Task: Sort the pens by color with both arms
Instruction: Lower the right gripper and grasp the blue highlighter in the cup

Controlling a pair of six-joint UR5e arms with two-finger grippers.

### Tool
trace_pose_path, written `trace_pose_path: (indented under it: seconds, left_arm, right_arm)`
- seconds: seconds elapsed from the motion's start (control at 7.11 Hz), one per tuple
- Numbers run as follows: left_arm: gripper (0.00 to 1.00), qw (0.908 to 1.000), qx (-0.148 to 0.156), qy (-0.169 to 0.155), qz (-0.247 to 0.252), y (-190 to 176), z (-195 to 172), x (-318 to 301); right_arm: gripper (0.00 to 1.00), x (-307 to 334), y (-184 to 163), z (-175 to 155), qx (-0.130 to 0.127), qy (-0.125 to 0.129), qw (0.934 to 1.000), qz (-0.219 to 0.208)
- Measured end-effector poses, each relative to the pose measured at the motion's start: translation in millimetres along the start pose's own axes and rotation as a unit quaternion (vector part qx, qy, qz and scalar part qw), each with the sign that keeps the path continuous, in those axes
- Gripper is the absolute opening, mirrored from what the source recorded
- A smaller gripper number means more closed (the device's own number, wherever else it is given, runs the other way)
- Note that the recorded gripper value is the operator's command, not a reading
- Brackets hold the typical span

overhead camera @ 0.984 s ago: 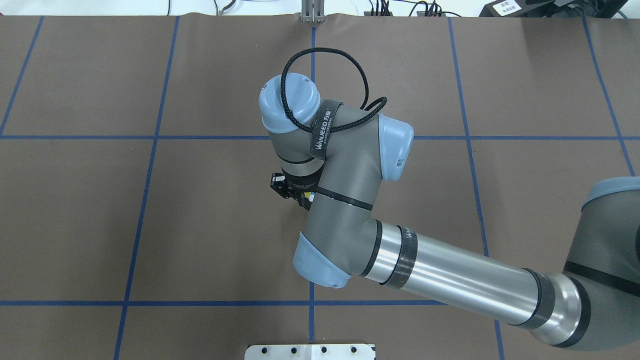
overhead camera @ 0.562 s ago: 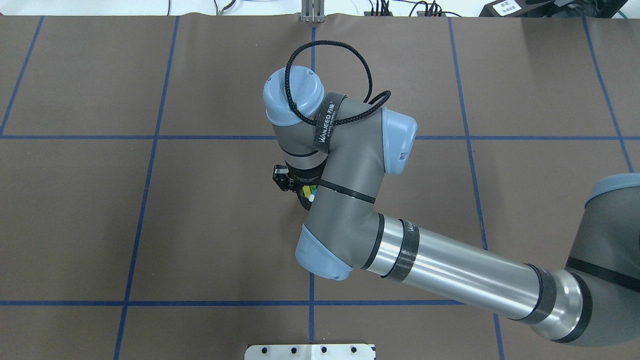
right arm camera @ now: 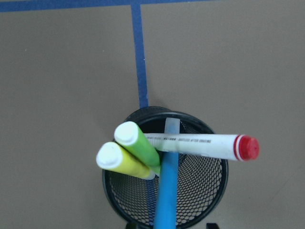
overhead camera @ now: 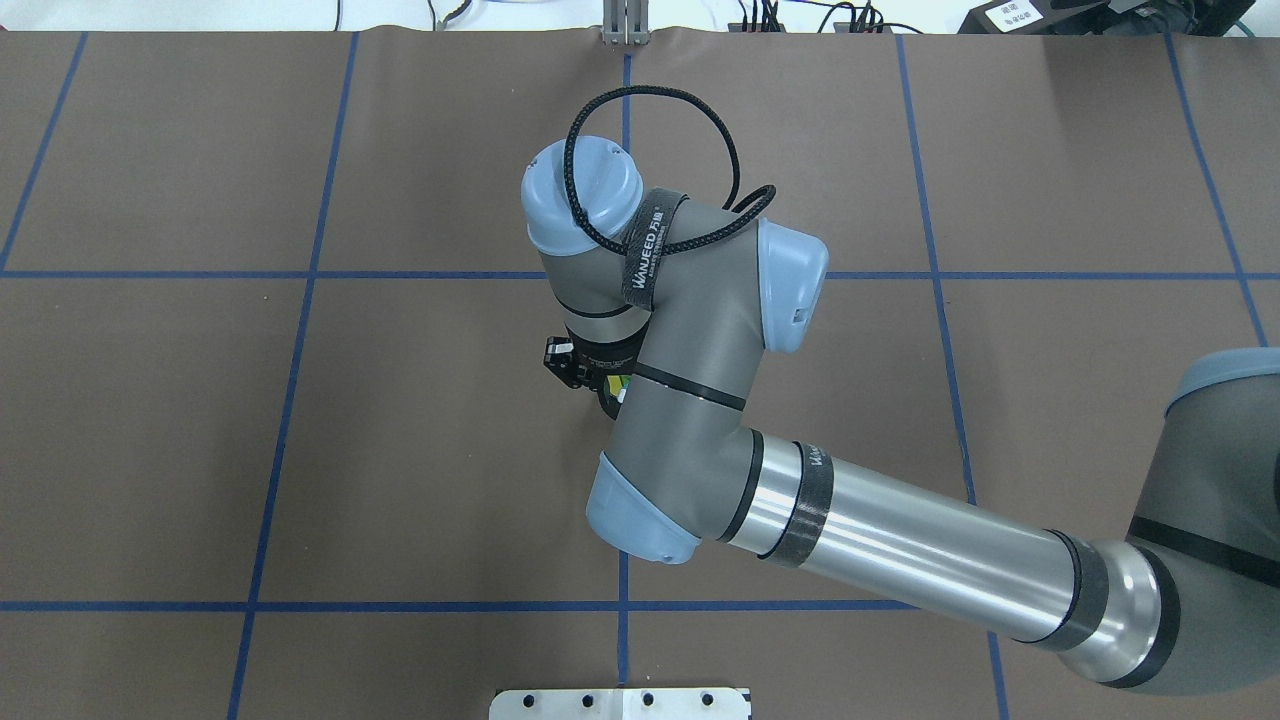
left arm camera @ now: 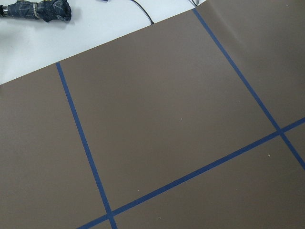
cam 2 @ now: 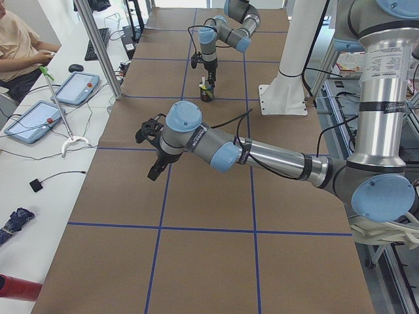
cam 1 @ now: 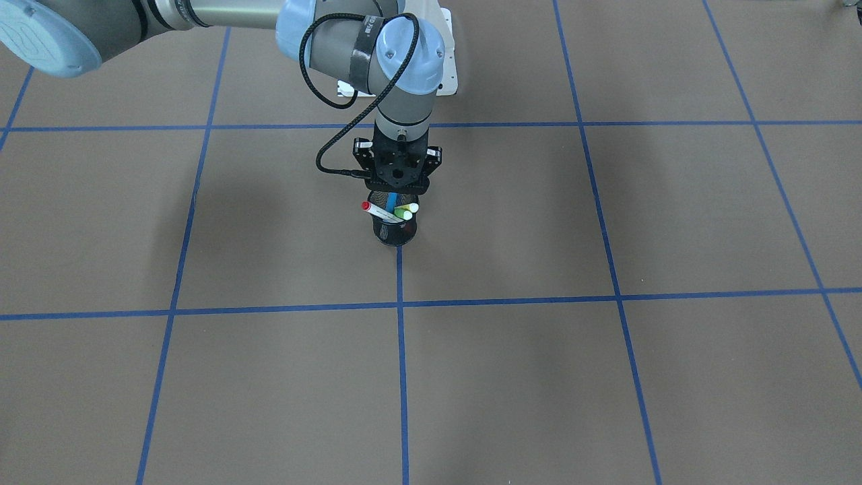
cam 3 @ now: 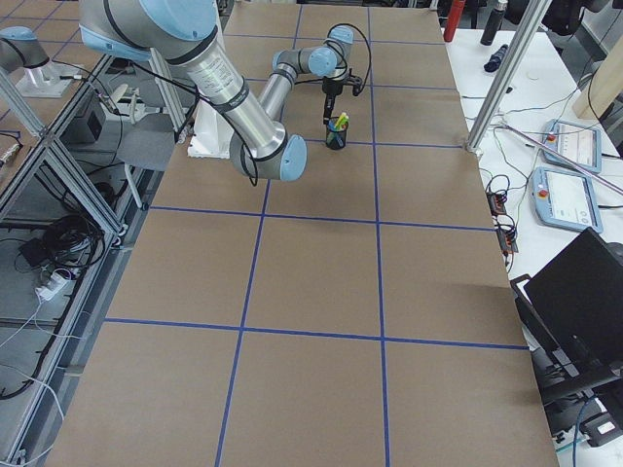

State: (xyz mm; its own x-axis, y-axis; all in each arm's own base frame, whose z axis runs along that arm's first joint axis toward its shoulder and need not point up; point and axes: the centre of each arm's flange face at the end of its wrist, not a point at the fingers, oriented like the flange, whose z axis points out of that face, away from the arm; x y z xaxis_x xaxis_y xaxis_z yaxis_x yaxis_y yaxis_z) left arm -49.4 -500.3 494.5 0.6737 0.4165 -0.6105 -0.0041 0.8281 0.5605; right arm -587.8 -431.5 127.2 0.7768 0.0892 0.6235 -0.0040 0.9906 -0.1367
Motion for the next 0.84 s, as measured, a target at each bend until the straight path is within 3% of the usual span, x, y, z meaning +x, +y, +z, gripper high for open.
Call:
trace_pose_path:
  seconds: [0.84]
  left_arm:
    - [1.0, 1.0, 0.0, 0.0, 0.0, -0.5, -0.1, 0.1]
  right_arm:
    - [0.33, 1.4, 1.0, 6.1, 0.0, 0.005, 1.0, -0.003]
